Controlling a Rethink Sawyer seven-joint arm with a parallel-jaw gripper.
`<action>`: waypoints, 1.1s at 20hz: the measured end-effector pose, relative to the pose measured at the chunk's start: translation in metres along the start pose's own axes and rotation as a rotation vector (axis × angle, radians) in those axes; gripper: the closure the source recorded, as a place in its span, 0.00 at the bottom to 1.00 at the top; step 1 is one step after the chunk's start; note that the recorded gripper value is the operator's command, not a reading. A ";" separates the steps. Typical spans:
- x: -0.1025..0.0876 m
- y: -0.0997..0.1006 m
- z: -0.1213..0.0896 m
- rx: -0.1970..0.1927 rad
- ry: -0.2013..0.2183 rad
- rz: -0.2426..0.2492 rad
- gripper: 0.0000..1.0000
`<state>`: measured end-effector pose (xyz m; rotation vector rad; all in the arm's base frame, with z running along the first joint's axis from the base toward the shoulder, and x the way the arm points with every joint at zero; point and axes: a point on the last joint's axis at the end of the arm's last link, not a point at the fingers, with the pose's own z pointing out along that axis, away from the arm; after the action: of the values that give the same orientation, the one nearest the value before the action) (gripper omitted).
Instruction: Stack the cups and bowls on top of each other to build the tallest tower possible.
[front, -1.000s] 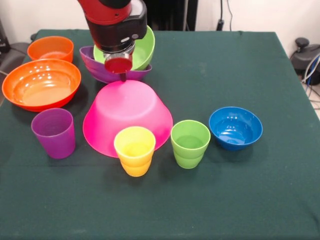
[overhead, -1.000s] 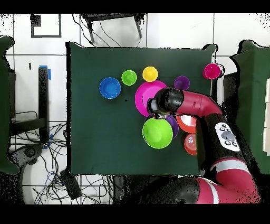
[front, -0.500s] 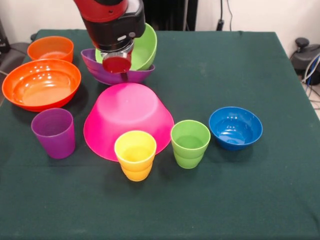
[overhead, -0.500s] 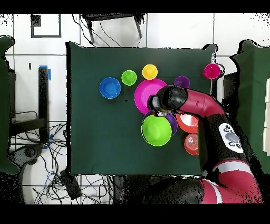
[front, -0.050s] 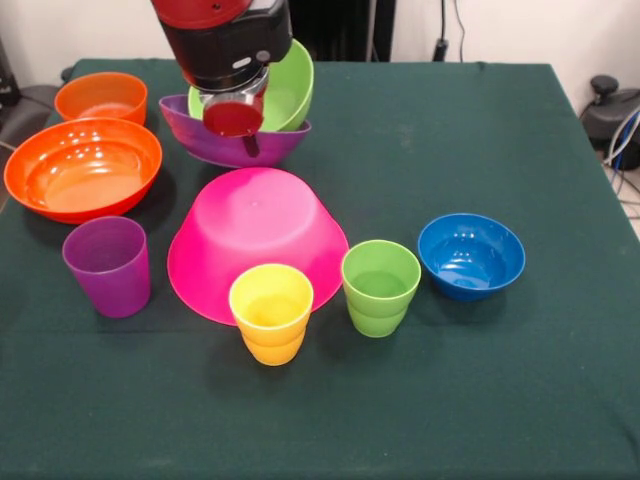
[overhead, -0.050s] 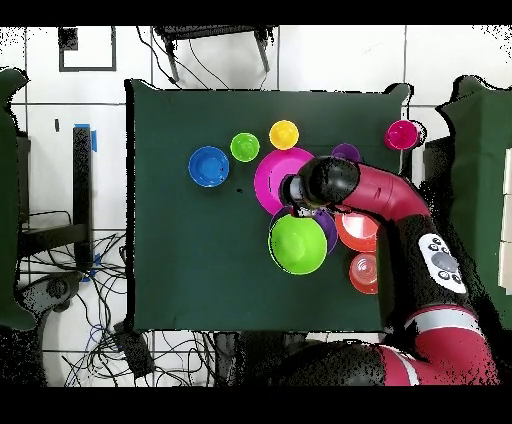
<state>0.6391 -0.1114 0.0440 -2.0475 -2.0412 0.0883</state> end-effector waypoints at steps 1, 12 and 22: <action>0.000 0.000 -0.001 0.002 0.000 0.000 1.00; 0.002 0.023 -0.018 -0.013 0.004 0.007 1.00; -0.003 0.046 -0.016 0.007 0.023 0.017 1.00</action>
<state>0.6871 -0.1163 0.0491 -2.0523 -2.0075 0.0745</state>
